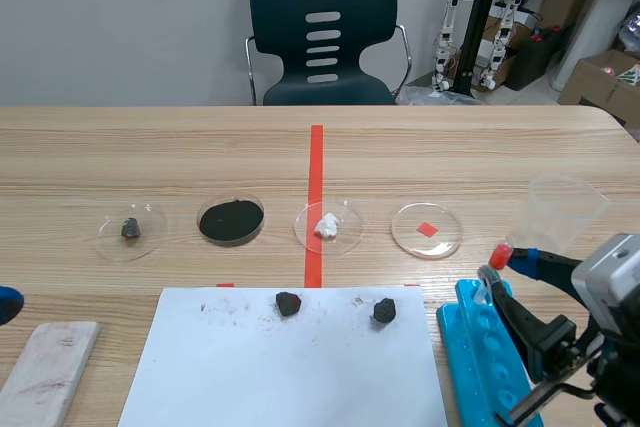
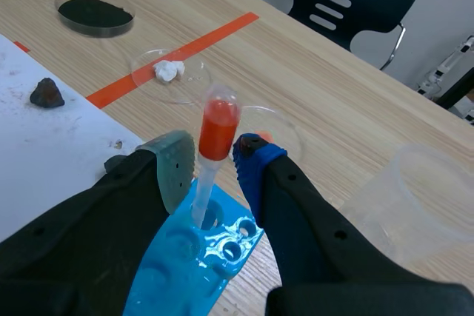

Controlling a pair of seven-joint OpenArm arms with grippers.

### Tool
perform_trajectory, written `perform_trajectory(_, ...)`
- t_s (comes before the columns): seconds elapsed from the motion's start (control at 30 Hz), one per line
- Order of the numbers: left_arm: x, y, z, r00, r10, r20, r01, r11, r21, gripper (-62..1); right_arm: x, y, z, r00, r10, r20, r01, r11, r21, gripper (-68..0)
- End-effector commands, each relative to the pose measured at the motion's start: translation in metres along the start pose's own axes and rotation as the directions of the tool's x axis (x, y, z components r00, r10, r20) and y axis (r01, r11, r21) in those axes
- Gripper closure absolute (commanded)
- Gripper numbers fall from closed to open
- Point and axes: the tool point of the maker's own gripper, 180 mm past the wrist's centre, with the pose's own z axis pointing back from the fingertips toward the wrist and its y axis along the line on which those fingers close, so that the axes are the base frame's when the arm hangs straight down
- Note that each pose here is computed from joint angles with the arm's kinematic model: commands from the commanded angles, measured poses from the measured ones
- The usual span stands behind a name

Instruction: Pick up the dropper by the top with the right hand

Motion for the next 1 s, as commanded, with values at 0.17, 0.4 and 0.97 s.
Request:
perform_trajectory(0.17,0.0091,-0.0006,-0.0028,0.999,0.008,0.041,-0.008,1.000,-0.002,-62.3,0.0124,-0.0073,-0.0071,0.999,0.013,0.046,-0.012,1.000,-0.013,-15.8)
perform_trajectory(0.4,0.0091,-0.0006,-0.0028,0.999,0.008,0.041,-0.008,1.000,-0.002,-62.3,0.0109,-0.0072,-0.0071,0.999,0.012,0.038,-0.012,1.000,-0.013,-8.2)
perform_trajectory(0.97,0.0091,-0.0006,-0.0028,0.999,0.008,0.041,-0.008,1.000,-0.002,-62.3,0.0108,-0.0056,-0.0051,0.999,0.008,0.040,-0.007,1.000,-0.012,-0.9)
